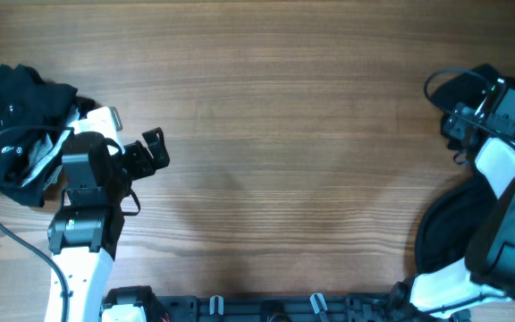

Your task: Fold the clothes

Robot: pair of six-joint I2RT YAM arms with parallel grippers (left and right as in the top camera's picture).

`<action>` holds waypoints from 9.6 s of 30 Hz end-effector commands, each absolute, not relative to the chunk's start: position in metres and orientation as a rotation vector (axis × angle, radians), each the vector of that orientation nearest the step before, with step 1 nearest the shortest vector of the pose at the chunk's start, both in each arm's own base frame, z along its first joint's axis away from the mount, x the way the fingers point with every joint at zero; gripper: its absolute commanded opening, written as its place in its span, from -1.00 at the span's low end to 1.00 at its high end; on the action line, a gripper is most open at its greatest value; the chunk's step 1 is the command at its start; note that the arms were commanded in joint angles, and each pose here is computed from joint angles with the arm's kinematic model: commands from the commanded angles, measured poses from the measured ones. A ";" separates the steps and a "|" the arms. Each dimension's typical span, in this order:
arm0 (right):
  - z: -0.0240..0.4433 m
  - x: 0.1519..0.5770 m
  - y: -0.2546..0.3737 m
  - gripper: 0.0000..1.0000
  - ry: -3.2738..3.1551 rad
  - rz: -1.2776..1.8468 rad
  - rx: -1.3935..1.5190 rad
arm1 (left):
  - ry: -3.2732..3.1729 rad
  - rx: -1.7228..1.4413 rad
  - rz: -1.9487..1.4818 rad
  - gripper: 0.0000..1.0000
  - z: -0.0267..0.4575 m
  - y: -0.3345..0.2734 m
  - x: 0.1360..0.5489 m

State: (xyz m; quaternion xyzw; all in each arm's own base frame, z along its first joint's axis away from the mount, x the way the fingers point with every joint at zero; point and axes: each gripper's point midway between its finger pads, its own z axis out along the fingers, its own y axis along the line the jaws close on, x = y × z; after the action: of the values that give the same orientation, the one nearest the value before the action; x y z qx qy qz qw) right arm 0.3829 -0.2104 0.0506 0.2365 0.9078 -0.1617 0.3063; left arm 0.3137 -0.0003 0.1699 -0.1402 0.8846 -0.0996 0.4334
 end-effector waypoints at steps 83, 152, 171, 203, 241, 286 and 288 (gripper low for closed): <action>0.154 0.355 0.013 1.00 2.602 0.254 0.299 | 2.293 0.030 -0.578 0.71 0.112 -0.131 0.404; 0.009 0.176 0.101 0.99 3.158 0.446 0.853 | 2.921 -0.579 -0.296 0.55 0.001 -0.031 0.330; 0.045 0.311 -0.014 0.76 2.653 0.325 0.806 | 3.183 -0.682 -0.248 -0.92 0.012 -0.032 0.256; 0.147 0.549 -0.147 -0.91 1.975 -0.075 0.591 | 2.953 -0.597 -0.813 -0.92 0.032 -0.087 0.309; -0.011 0.289 0.009 -0.01 2.929 0.262 1.229 | 2.762 -0.238 -0.725 -0.91 0.043 -0.133 0.356; 0.453 0.449 -0.088 -0.91 1.669 0.397 0.356 | 1.429 -0.038 -0.379 -0.92 0.539 -0.044 0.522; 0.418 0.445 -0.104 -0.91 1.793 0.264 0.411 | 1.531 -0.055 -0.377 -0.92 0.523 -0.043 0.518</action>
State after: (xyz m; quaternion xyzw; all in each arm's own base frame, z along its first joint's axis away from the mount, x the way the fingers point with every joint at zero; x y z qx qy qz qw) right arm 0.4415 -0.0624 0.4522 0.1293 0.7400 0.2148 0.6242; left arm 0.5216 -0.0758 0.5123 0.0053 0.6803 -0.2166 0.7001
